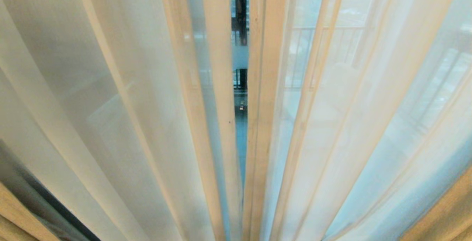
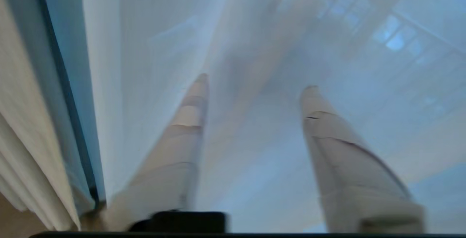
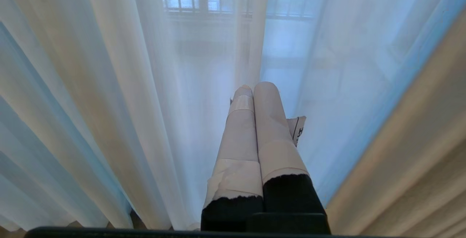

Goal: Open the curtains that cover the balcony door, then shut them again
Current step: Pull the outer curtains open on both sides

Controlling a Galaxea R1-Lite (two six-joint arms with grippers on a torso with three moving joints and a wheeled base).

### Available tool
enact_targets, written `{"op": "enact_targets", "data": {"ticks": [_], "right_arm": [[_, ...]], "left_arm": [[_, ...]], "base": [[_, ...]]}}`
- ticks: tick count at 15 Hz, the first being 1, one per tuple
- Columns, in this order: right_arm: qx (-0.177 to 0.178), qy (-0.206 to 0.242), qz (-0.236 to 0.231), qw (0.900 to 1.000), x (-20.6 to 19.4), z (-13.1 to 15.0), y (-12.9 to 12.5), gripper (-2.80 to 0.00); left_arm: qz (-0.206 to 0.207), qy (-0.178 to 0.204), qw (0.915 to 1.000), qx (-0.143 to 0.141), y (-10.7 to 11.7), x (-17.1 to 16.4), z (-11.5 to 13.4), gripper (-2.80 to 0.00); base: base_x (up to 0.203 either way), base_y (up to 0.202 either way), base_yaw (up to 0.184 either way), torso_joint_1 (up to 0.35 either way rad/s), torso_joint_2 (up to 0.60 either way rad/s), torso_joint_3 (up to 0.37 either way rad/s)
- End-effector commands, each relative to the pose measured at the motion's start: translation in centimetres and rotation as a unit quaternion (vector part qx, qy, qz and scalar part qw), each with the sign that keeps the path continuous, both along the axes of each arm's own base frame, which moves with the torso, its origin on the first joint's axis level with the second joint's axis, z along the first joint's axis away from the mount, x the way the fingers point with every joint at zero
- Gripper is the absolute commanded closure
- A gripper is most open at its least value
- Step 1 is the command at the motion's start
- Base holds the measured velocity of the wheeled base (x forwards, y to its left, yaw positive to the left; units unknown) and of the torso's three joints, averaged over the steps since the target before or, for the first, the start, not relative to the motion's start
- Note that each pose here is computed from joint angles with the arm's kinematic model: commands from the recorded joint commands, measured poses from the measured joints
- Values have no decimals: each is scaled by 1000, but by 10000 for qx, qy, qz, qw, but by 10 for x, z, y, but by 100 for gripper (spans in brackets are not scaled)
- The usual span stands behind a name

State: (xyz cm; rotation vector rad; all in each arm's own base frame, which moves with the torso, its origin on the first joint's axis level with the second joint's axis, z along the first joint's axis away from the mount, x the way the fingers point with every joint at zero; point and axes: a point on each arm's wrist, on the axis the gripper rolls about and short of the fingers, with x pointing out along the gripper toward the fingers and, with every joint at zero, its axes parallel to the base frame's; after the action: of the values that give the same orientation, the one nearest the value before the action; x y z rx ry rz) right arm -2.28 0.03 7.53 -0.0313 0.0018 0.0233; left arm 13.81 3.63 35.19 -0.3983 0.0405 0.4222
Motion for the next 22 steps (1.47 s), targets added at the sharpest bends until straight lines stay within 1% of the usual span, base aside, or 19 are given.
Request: {"op": "enact_targets", "data": {"ticks": [1, 4, 7, 10, 11, 13, 15, 17, 19, 20, 22], "right_arm": [[-5, -3, 6, 10000, 0, 0, 0, 0], [-5, -3, 6, 10000, 0, 0, 0, 0], [-5, -3, 6, 10000, 0, 0, 0, 0], [-5, -3, 6, 10000, 0, 0, 0, 0], [-5, -3, 6, 10000, 0, 0, 0, 0], [-5, -3, 6, 10000, 0, 0, 0, 0], [-5, -3, 5, 10000, 0, 0, 0, 0], [-5, -3, 6, 10000, 0, 0, 0, 0], [-5, -3, 6, 10000, 0, 0, 0, 0], [-5, -3, 6, 10000, 0, 0, 0, 0], [-5, -3, 6, 10000, 0, 0, 0, 0]], "left_arm": [[-119, 9, 9999, 0, -7, -17, -9, 0], [-473, 203, 9986, 118, -16, -28, -26, 0], [-837, 463, 9946, 410, -25, -44, -49, 0], [-1235, 617, 9893, 472, -29, -64, -78, 0], [-1392, 700, 9865, 510, -30, -71, -91, 0], [-1684, 769, 9803, 691, -32, -84, -117, 0], [-2078, 695, 9708, 975, -35, -105, -146, 0], [-2427, 514, 9601, 1290, -38, -126, -174, 0], [-2622, 290, 9519, 1561, -40, -144, -199, 0], [-2660, 293, 9493, 1647, -41, -148, -213, 0], [-2711, 527, 9462, 1686, -40, -143, -238, 0]], "base": [[0, 0, 0, 0, 0, 0], [0, 0, 0, 0, 0, 0], [0, 0, 0, 0, 0, 0], [0, 0, 0, 0, 0, 0], [0, 0, 0, 0, 0, 0], [0, 0, 0, 0, 0, 0], [0, 0, 0, 0, 0, 0], [0, 0, 0, 0, 0, 0], [0, 0, 0, 0, 0, 0], [0, 0, 0, 0, 0, 0], [0, 0, 0, 0, 0, 0]]}}
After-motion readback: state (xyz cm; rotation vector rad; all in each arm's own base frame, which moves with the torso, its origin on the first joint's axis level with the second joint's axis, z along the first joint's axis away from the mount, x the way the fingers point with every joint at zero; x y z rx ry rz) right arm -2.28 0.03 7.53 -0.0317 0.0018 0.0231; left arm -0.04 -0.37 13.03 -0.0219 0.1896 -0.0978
